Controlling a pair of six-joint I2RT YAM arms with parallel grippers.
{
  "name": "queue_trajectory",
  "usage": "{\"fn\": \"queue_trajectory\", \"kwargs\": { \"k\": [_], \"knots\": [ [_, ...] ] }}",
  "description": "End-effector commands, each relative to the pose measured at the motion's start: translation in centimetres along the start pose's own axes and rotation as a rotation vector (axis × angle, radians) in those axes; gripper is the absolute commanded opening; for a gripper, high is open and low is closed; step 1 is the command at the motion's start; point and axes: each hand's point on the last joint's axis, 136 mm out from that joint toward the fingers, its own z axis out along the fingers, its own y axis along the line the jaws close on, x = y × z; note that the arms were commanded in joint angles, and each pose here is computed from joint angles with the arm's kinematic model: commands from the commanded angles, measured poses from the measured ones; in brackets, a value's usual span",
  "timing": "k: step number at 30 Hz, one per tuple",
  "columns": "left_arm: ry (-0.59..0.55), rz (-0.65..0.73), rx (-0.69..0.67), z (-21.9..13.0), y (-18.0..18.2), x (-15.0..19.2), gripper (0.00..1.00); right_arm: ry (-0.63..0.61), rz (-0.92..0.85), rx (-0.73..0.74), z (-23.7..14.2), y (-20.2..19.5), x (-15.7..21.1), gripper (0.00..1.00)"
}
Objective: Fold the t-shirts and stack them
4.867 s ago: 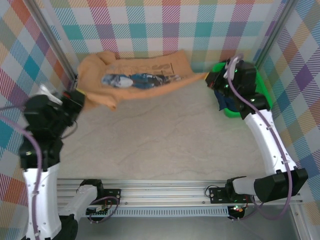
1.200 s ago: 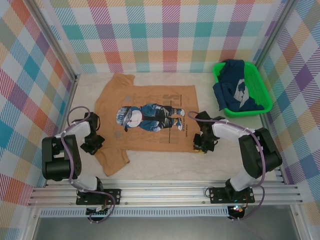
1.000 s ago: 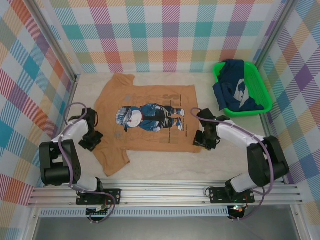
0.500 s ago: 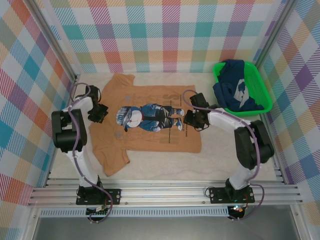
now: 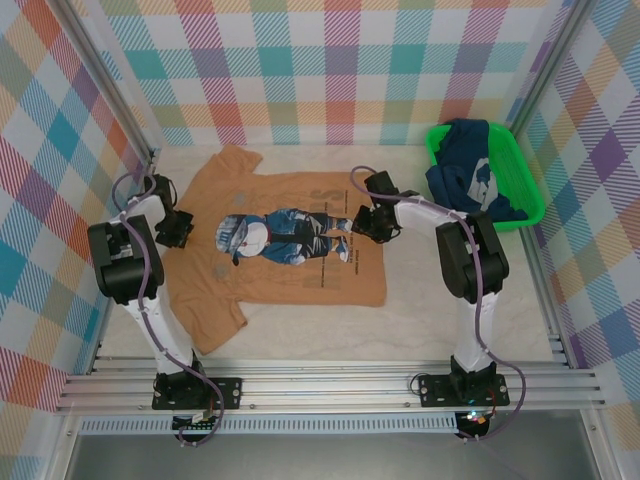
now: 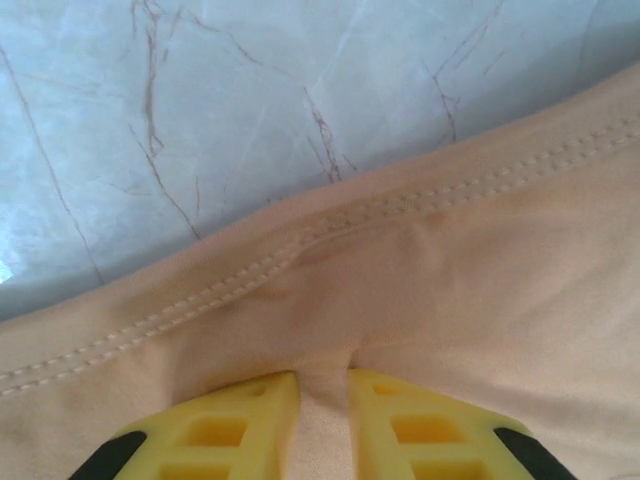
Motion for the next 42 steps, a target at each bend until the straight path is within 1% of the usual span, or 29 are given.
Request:
{"fn": "queue_trajectory", "kwargs": {
  "k": [1, 2, 4, 6, 10, 13, 16, 20, 23, 27, 29, 30, 31, 32, 34, 35, 37, 39, 42],
  "knots": [
    [0.076, 0.013, -0.017, 0.4, 0.6, 2.3, 0.29, 0.054, -0.008, 0.02, 0.7, -0.2, 0.3, 0.32],
    [0.058, 0.045, -0.001, -0.8, -0.6, 2.5, 0.32, 0.073, -0.004, 0.028, 1.1, -0.4, 0.4, 0.31],
    [0.016, 0.091, 0.009, -2.6, -1.8, 2.8, 0.35, 0.093, -0.002, 0.051, 2.0, -0.9, 0.3, 0.31],
    [0.007, 0.109, 0.018, -3.3, -2.2, 3.4, 0.36, 0.1, 0.0, 0.095, 2.6, -1.7, 0.2, 0.3],
    [0.085, 0.132, -0.009, -0.8, -1.6, 5.5, 0.35, 0.136, 0.068, 0.205, 2.8, -4.6, 0.0, 0.27],
    [0.17, 0.155, -0.011, 1.3, -1.6, 8.0, 0.34, 0.133, 0.101, 0.237, 2.4, -6.4, -0.6, 0.27],
    [0.189, 0.203, -0.025, 1.9, -2.2, 10.4, 0.33, 0.133, 0.124, 0.255, 1.9, -8.1, -1.7, 0.27],
    [0.217, 0.218, -0.02, 2.5, -3.3, 13.7, 0.32, 0.134, 0.151, 0.277, 1.1, -10.4, -3.4, 0.27],
    [0.218, 0.237, -0.01, 2.6, -4.6, 15.2, 0.32, 0.132, 0.148, 0.231, 1.3, -10.3, -4.6, 0.29],
    [0.184, 0.237, -0.019, 2.4, -5.6, 14.7, 0.32, 0.139, 0.114, 0.236, 1.1, -9.6, -5.8, 0.29],
    [0.167, 0.257, -0.013, 1.4, -6.4, 14.1, 0.33, 0.118, 0.099, 0.211, 0.3, -8.7, -6.6, 0.31],
    [0.15, 0.269, -0.014, 0.6, -6.7, 13.8, 0.35, 0.107, 0.096, 0.198, -0.3, -8.3, -6.9, 0.33],
    [0.116, 0.281, -0.015, -1.0, -6.8, 13.2, 0.38, 0.088, 0.092, 0.182, -1.2, -7.7, -7.3, 0.34],
    [0.072, 0.29, -0.013, -2.7, -6.8, 12.5, 0.46, 0.066, 0.085, 0.166, -2.3, -7.1, -7.6, 0.36],
    [0.008, 0.295, -0.025, -5.7, -5.4, 11.6, 0.53, 0.022, 0.08, 0.144, -4.5, -6.2, -8.1, 0.41],
    [-0.015, 0.3, -0.031, -7.2, -4.3, 11.4, 0.55, 0.001, 0.082, 0.136, -5.8, -5.9, -8.1, 0.43],
    [-0.012, 0.306, -0.037, -9.4, -1.8, 12.1, 0.56, -0.026, 0.093, 0.123, -7.9, -5.5, -7.7, 0.45],
    [0.025, 0.329, -0.046, -10.7, 1.3, 14.2, 0.55, -0.028, 0.12, 0.099, -9.1, -5.3, -6.4, 0.45],
    [0.086, 0.404, -0.115, -12.0, 7.2, 18.5, 0.53, 0.009, 0.166, 0.05, -10.1, -5.2, -2.9, 0.43]
  ]
}}
